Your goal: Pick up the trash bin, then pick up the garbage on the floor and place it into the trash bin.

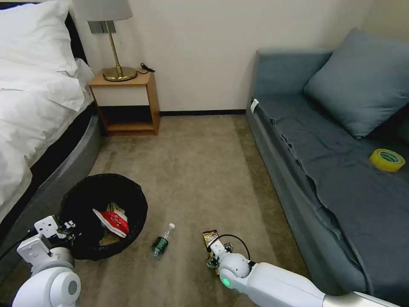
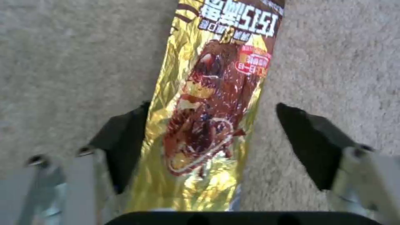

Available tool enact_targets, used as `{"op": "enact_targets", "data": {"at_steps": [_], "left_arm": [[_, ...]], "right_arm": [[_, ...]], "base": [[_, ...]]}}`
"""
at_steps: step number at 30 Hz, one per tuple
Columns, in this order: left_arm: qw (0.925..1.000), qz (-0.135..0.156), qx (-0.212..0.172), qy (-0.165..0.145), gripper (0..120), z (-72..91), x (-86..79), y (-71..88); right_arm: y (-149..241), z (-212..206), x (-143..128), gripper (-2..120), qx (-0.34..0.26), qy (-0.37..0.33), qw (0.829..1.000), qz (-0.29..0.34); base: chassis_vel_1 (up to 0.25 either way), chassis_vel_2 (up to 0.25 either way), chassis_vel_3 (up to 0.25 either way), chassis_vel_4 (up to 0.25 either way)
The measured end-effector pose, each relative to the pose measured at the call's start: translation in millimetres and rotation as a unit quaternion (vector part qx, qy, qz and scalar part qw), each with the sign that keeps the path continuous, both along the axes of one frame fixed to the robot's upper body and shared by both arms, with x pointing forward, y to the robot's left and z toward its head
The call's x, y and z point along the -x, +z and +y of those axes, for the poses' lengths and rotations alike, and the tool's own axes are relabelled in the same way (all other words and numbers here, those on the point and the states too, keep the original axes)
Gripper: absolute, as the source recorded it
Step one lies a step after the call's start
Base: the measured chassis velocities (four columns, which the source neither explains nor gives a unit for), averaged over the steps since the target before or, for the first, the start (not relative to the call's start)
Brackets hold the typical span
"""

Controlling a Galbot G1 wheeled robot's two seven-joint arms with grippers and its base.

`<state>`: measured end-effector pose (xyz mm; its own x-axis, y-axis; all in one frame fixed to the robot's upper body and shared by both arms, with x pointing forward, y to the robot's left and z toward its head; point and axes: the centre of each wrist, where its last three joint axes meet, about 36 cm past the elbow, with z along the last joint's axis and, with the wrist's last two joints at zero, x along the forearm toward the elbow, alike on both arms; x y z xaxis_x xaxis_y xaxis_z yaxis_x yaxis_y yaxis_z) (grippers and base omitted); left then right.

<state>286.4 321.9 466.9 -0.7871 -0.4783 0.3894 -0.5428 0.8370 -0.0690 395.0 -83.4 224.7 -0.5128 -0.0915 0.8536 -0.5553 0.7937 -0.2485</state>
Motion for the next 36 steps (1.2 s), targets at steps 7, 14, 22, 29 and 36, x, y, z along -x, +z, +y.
{"op": "enact_targets", "data": {"at_steps": [7,14,22,29,36], "left_arm": [[1.0,0.0,0.001,0.001,3,0.0,0.7,-0.3],[1.0,-0.002,0.001,0.0,3,-1.4,1.1,1.0],[1.0,-0.002,0.0,-0.001,3,-2.9,1.7,0.9],[1.0,-0.003,0.0,-0.003,3,-4.5,1.3,1.2],[1.0,-0.005,0.0,-0.005,3,-5.1,1.0,2.7]], "right_arm": [[-10,-6,-5,46,0.008,0.001,1.0,-0.009],[-16,-12,-7,23,0.017,0.001,1.0,-0.015],[-17,-27,-10,0,0.027,-0.002,0.999,-0.018],[-9,-32,-10,0,0.023,0.0,0.999,-0.027],[52,-28,-19,0,-0.036,0.0,0.996,-0.076]], "base": [[0.0,0.0,0.0,0.0],[0.0,0.0,0.0,0.0],[0.0,0.0,0.0,0.0],[0.0,0.0,0.0,0.0],[0.0,0.0,0.0,0.0]]}}
